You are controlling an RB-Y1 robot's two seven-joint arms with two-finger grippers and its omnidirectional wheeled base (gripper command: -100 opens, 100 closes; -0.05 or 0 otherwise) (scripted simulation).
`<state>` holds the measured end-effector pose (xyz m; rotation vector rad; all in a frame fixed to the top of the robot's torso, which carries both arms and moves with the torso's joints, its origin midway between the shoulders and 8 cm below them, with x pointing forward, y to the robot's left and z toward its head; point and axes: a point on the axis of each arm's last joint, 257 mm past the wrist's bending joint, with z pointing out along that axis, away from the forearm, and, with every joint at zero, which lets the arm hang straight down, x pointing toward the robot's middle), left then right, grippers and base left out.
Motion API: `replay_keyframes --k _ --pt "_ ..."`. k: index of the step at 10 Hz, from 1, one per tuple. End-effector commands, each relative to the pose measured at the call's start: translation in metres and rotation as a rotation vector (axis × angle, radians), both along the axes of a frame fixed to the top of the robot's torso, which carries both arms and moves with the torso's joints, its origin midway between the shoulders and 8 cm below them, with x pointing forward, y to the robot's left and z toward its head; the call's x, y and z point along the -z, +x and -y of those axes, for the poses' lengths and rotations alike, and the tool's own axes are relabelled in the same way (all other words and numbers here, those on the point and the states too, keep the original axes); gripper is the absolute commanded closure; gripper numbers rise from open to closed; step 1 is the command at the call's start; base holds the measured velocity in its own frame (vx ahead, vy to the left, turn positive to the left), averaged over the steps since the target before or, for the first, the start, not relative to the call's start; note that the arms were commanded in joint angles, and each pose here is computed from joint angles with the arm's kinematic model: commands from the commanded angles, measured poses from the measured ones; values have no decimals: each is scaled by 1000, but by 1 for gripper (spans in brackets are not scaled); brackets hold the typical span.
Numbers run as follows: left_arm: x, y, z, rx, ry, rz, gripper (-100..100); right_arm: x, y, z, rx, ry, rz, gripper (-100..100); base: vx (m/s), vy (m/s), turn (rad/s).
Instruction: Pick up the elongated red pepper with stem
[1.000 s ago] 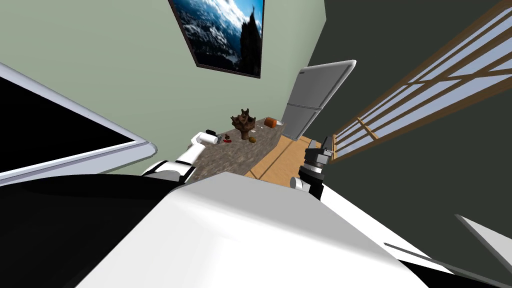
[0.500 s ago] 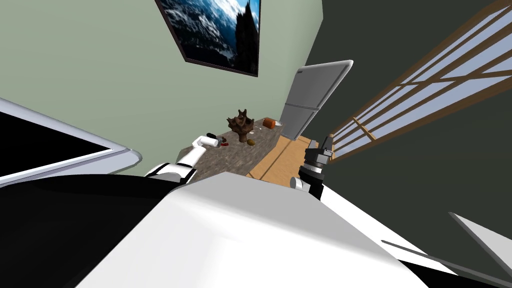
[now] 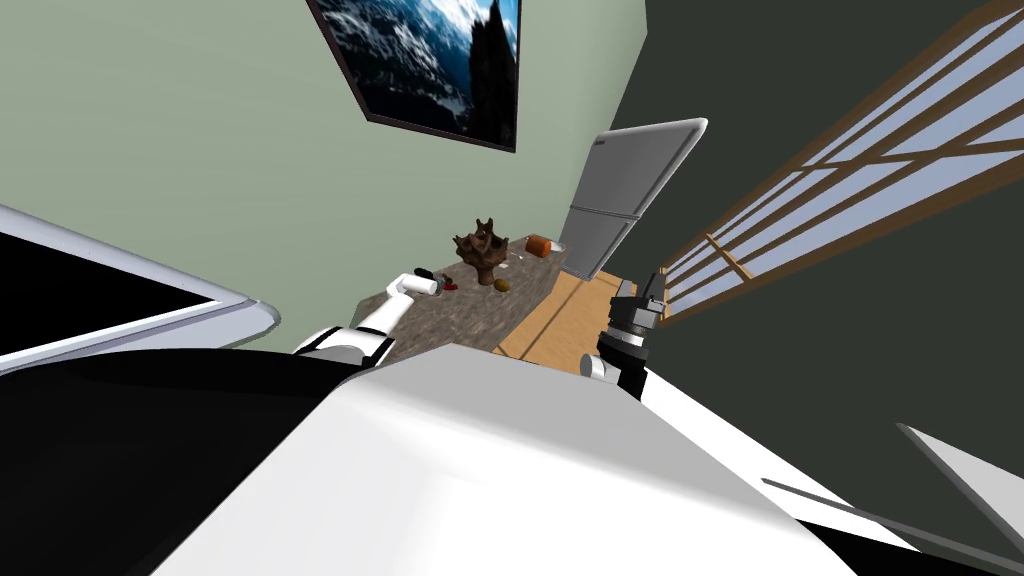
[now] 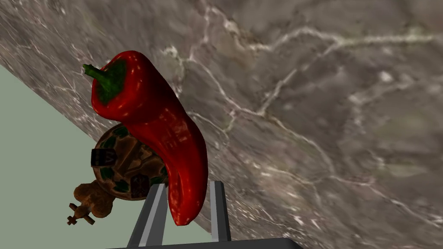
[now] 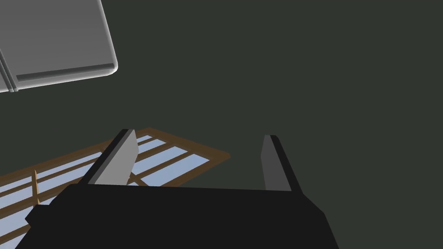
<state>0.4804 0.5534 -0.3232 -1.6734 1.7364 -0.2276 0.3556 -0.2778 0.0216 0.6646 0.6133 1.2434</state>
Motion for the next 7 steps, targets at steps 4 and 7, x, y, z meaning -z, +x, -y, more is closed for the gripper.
replay_keyframes --k 4,7 --pt "-1 1 0 1 0 3 0 0 0 0 0 0 0 0 1 0 -3" --pt "-6 0 0 4 0 -2 0 0 0 0 0 0 0 0 -8 -12 19"
